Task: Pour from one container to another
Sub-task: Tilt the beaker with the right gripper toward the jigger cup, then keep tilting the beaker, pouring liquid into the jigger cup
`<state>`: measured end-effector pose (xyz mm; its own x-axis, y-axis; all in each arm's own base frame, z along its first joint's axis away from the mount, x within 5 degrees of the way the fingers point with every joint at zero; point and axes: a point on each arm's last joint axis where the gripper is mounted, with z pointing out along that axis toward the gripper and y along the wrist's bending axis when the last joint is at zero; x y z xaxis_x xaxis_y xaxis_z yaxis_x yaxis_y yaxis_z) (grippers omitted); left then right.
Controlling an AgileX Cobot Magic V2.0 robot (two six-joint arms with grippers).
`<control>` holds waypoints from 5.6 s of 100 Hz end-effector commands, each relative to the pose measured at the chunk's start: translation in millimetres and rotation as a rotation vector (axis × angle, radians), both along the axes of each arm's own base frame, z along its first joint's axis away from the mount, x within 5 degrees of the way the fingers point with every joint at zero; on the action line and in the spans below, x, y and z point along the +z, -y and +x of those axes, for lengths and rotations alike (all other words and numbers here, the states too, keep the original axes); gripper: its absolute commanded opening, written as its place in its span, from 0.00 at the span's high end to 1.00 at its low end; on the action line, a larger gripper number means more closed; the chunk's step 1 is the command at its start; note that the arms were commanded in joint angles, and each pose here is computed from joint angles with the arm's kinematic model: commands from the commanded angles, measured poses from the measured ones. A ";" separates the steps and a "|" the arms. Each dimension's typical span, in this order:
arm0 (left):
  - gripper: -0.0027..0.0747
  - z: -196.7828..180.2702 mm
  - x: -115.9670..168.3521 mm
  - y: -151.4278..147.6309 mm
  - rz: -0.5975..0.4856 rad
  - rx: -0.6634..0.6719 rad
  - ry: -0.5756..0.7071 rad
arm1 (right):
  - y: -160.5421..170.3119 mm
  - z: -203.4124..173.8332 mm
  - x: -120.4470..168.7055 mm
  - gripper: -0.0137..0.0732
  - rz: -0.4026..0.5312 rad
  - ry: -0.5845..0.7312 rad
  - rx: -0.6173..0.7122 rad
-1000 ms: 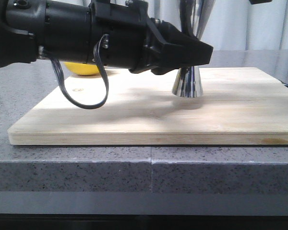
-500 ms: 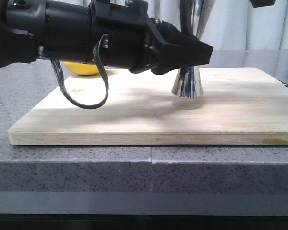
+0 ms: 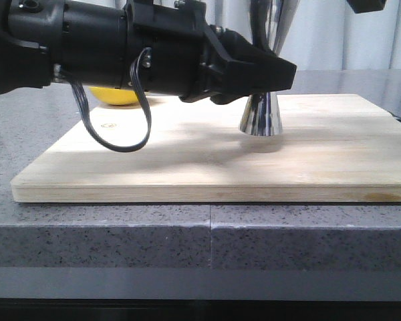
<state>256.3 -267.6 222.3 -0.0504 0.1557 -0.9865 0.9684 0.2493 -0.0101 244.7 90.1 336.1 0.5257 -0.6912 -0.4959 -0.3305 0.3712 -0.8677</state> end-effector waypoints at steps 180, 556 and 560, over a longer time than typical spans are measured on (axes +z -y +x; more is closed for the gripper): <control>0.99 -3.3 34.8 -0.9 -0.135 -0.019 0.049 | 0.2 -5.6 22.8 0.44 -0.052 0.156 0.011; 0.99 -3.7 35.2 -0.8 -0.140 -0.023 0.050 | -0.6 -6.1 18.1 0.44 -0.271 0.267 0.028; 0.99 -3.7 35.2 -0.8 -0.140 -0.023 0.050 | -0.6 -6.1 18.1 0.44 -0.271 0.267 0.028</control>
<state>256.9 -267.1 222.4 -0.0519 0.1536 -0.9868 0.9680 0.2506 -0.0119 244.4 89.9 331.2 0.6022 -0.7825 -0.1583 -0.1660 0.0712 -0.9835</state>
